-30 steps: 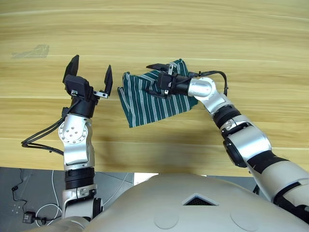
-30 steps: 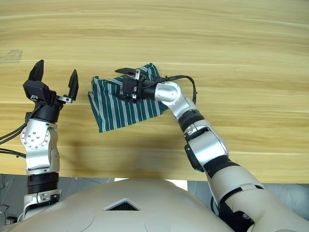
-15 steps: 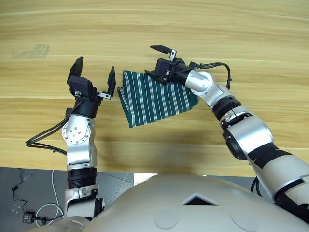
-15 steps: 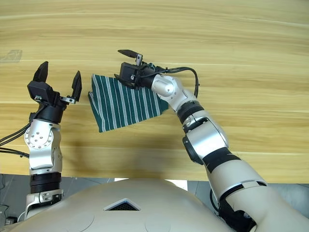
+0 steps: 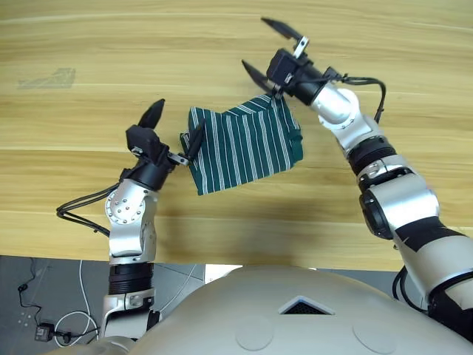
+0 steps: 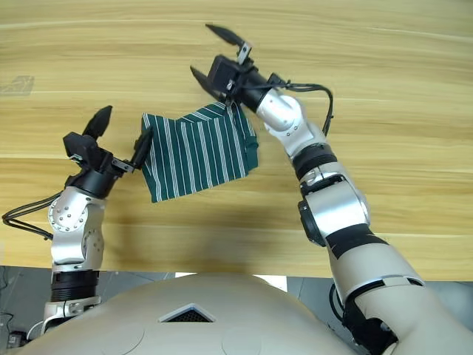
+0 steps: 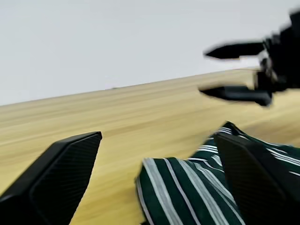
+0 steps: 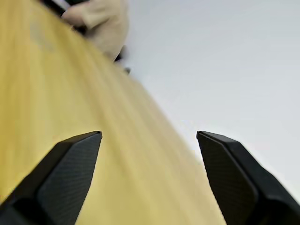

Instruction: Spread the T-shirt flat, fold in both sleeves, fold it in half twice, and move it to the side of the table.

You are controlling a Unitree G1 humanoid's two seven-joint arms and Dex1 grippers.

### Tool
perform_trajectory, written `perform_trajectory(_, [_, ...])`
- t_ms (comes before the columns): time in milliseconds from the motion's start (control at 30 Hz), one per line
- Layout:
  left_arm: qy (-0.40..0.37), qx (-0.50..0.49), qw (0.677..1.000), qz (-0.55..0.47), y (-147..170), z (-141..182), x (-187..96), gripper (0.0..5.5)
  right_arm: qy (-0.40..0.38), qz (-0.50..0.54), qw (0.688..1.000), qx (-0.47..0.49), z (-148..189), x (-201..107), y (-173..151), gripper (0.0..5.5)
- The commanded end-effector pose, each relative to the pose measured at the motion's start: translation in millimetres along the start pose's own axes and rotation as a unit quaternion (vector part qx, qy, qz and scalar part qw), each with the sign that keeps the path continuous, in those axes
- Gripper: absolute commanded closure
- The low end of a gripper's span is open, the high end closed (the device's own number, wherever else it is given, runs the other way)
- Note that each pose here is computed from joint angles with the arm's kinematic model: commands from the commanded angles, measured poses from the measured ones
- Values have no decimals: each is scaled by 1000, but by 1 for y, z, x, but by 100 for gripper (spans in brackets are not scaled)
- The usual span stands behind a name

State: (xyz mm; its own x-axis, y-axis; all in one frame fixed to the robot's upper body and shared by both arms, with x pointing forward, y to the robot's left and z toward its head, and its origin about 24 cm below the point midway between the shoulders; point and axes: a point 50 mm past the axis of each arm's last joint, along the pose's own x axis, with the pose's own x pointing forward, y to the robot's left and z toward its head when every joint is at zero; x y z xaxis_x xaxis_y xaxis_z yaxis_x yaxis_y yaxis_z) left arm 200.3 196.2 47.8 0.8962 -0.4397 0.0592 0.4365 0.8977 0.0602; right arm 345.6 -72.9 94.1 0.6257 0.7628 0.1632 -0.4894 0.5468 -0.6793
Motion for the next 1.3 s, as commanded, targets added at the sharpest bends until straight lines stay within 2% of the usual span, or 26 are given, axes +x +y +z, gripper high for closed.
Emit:
perform_trajectory(33, [18,3,1000,-1,1,-4,0,107,-43,-69,996,-18,14,-16,-44,175])
perform_trajectory(100, [40,14,999,34,12,-9,1,107,-54,-102,993,-24,20,-28,-60,175])
perform_trajectory(200, [66,17,996,65,20,-12,6,107,-50,-115,992,-25,21,-41,-63,175])
perform_trajectory(500, [129,-74,989,6,0,-18,17,107,-33,-139,990,-17,19,-54,-62,175])
perform_trajectory(600, [133,-76,988,2,-1,-16,17,165,-21,-144,989,-14,14,-61,-61,175])
perform_trajectory(833, [118,-50,989,77,22,-15,23,287,-1,-146,989,-17,7,-69,-57,175])
perform_trajectory(1300, [136,-61,988,33,13,-26,23,497,8,-148,989,-14,3,-69,-50,175])
